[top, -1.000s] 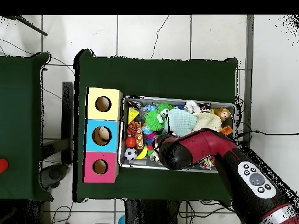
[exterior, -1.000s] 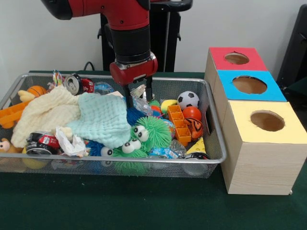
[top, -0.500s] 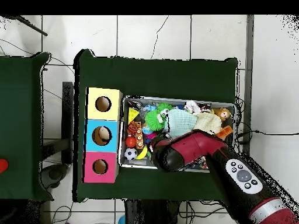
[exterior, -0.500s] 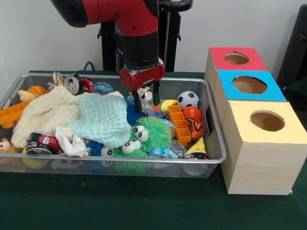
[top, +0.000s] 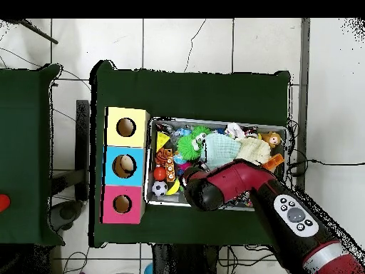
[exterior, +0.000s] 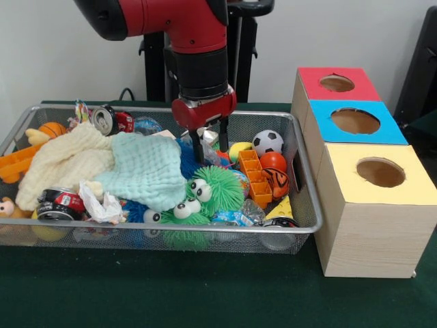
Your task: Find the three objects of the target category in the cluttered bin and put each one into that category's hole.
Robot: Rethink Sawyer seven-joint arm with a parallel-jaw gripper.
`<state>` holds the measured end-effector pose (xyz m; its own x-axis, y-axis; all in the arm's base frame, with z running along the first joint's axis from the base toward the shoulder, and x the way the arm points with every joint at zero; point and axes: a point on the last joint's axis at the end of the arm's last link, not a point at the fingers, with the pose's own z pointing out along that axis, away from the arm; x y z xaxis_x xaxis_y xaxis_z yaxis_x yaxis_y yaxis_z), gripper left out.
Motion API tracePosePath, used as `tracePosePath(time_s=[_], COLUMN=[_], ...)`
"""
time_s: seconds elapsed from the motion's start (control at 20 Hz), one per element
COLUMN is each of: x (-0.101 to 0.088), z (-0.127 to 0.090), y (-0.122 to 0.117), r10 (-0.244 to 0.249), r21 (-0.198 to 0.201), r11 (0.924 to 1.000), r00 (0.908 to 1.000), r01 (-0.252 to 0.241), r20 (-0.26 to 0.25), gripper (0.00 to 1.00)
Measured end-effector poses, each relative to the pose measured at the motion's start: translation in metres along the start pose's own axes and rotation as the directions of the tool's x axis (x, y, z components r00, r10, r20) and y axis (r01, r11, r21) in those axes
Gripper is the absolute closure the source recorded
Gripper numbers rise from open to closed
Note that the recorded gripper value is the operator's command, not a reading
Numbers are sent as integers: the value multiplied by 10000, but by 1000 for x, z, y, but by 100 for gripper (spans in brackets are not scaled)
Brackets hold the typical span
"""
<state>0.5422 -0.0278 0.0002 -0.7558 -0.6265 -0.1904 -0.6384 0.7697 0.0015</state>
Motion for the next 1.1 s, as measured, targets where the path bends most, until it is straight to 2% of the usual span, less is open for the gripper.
tracePosePath(time_s=[1.1], x=[13], z=[2], y=[-4], r10=[83], r21=[75], r11=[9999], r00=[9997], r01=[-81], r20=[-224], gripper=[0])
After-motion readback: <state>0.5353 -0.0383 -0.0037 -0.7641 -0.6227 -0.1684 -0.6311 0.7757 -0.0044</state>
